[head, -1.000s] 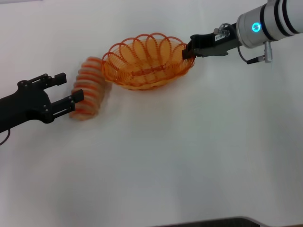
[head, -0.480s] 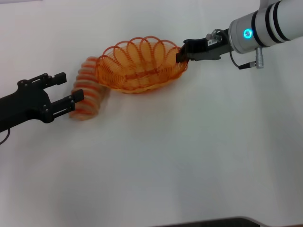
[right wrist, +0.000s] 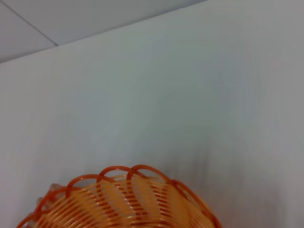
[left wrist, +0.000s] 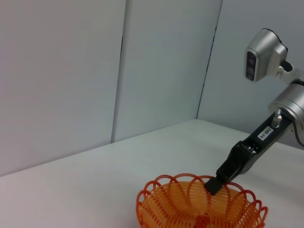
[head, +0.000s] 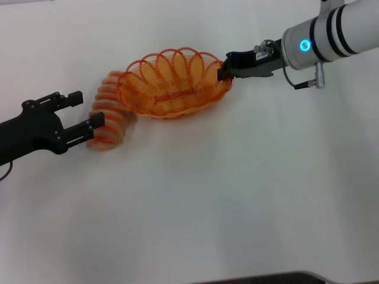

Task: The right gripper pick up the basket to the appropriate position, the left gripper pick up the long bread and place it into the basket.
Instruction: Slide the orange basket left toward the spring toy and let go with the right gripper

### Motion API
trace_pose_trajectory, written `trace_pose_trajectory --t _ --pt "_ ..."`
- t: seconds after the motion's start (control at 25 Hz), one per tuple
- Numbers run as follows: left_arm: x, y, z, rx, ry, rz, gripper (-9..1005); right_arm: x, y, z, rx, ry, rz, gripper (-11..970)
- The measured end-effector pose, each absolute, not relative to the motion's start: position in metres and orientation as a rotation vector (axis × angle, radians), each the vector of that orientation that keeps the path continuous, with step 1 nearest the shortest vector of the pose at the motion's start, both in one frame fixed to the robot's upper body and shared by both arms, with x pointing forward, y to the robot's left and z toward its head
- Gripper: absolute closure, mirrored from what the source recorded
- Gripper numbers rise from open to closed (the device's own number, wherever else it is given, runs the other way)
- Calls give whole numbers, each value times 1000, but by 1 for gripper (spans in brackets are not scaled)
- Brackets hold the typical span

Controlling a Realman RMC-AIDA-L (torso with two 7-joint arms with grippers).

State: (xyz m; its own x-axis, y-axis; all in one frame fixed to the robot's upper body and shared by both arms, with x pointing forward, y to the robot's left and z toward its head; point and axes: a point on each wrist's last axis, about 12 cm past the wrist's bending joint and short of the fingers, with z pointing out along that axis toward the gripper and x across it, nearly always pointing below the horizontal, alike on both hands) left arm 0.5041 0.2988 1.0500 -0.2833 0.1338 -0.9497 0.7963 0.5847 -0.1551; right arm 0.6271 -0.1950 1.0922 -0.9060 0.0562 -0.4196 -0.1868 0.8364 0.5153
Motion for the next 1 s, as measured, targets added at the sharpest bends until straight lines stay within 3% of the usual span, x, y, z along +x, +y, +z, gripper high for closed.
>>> trace_pose_trajectory --t 1.0 --pt "506 298 1051 767 1763 -783 321 624 -192 1084 -40 2576 828 872"
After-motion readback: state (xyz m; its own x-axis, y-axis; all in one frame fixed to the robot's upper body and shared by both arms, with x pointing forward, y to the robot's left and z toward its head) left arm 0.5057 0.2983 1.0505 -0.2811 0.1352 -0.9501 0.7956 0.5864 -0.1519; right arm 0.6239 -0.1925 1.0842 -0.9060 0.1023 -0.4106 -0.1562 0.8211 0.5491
